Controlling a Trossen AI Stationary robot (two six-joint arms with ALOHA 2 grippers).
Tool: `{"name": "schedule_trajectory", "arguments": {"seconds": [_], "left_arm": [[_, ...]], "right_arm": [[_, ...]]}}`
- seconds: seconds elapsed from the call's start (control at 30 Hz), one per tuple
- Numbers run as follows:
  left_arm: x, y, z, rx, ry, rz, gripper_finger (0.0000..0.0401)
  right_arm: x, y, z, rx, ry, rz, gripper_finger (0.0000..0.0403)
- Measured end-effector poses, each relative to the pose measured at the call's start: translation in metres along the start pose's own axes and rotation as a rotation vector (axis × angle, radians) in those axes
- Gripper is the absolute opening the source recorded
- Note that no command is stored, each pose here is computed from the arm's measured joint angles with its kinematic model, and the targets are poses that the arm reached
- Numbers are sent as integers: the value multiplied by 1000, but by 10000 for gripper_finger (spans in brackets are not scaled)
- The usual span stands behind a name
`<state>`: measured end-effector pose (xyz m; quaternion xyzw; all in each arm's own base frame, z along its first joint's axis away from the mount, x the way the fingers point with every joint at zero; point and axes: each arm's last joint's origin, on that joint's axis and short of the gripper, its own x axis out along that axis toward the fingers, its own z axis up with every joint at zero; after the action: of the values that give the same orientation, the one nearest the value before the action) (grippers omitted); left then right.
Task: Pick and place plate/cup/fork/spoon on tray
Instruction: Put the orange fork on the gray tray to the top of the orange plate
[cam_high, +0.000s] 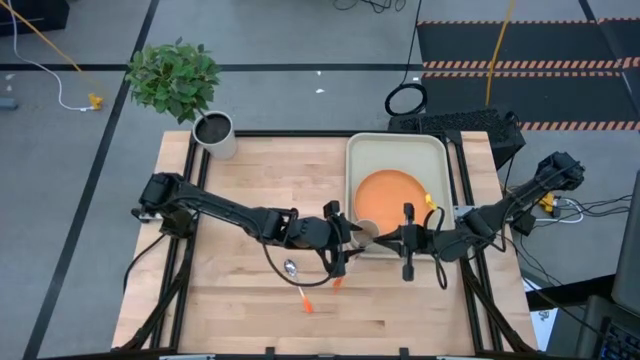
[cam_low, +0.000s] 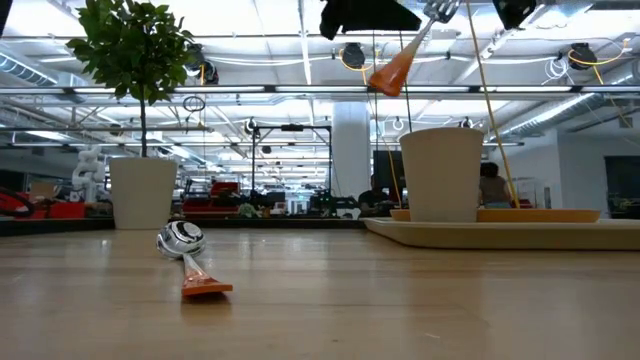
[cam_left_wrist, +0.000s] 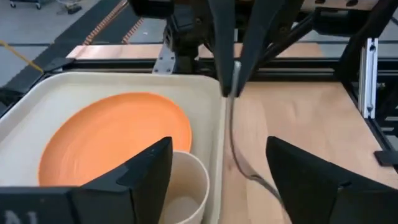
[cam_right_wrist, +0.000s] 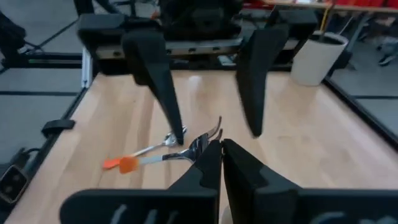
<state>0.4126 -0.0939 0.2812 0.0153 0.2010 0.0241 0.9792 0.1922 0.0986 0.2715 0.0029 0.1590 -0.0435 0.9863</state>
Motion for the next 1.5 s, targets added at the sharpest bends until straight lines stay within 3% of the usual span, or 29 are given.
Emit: {"name": "schedule_trajectory", "arguments": {"seconds": [0.27,0.67,0.87,1.1,1.27,1.4,1.5], "left_arm": [[5,3,4,-30,-56,3,182],[6,10,5,-14,-63,16,15],[4,10,6,52,-61,18,8],[-21,16,20,87,-49,64,5],[-35,13,27,102,-62,184,4],[-37,2,31,106,-131,256,4],[-37,-7,34,107,-185,312,3]], "right_arm": [[0,-2,4,-27,-41,-73,0],[10,4,2,-58,-58,-111,0],[10,10,4,-99,-93,-128,13],[0,20,4,-135,-138,-233,90],[-1,22,5,-115,-147,-210,148],[7,28,4,58,-214,-124,190],[12,31,3,50,-236,-132,216]]}}
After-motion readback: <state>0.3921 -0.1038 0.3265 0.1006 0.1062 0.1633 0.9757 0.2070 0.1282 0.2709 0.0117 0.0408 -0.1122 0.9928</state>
